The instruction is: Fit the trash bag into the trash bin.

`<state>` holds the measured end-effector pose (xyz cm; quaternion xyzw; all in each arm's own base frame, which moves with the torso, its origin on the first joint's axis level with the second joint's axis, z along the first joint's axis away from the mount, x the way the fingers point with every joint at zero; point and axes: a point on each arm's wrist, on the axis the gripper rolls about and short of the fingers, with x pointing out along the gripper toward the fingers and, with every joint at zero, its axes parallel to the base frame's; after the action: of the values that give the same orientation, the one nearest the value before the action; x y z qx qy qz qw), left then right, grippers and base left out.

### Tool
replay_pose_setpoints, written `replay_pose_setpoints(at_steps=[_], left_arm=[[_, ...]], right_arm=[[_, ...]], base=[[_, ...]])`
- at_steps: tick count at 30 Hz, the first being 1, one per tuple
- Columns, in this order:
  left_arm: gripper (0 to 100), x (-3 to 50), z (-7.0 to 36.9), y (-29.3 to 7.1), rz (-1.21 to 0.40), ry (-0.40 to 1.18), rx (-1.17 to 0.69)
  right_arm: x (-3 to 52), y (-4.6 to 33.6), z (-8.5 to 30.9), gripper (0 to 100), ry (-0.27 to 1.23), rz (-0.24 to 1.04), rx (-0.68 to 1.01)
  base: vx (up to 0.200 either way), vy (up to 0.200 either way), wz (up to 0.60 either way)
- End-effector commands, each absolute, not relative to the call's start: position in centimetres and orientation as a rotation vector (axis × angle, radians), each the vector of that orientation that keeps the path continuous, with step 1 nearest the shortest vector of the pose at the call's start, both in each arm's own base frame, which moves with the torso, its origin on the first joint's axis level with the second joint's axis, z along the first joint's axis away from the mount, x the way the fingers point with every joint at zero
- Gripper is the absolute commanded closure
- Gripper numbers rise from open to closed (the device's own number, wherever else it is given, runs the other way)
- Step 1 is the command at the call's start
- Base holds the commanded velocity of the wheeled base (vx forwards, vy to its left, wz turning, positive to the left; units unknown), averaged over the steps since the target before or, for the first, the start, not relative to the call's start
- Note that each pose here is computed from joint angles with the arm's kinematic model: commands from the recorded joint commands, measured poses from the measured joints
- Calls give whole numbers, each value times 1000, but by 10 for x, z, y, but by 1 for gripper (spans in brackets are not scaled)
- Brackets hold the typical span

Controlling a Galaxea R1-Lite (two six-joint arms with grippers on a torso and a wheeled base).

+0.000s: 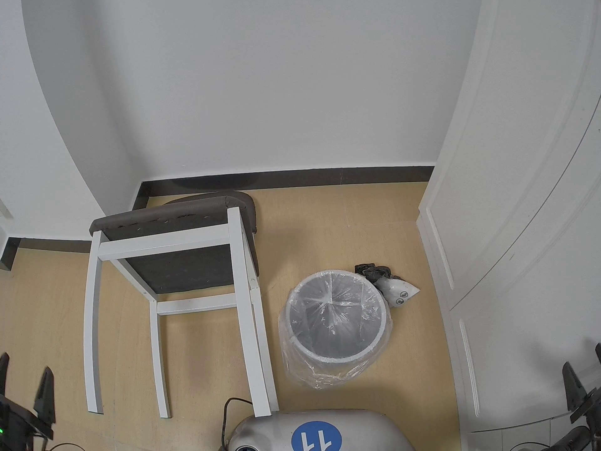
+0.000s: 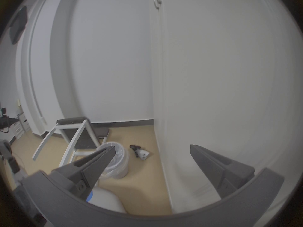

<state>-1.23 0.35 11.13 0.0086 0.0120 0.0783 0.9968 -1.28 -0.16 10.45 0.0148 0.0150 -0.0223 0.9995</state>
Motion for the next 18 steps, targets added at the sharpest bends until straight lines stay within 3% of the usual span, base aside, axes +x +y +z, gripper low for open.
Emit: replay_pose_setpoints(at_steps=[1, 18], left_arm=[[0, -23, 77, 1, 9, -6, -22], [0, -23, 76, 0, 6, -3, -6]], right_arm=[[-23, 0, 76, 0, -6, -12, 15], [-23, 0, 77, 0, -8, -12, 22]], base=[[0, 0, 0], [0, 0, 0]])
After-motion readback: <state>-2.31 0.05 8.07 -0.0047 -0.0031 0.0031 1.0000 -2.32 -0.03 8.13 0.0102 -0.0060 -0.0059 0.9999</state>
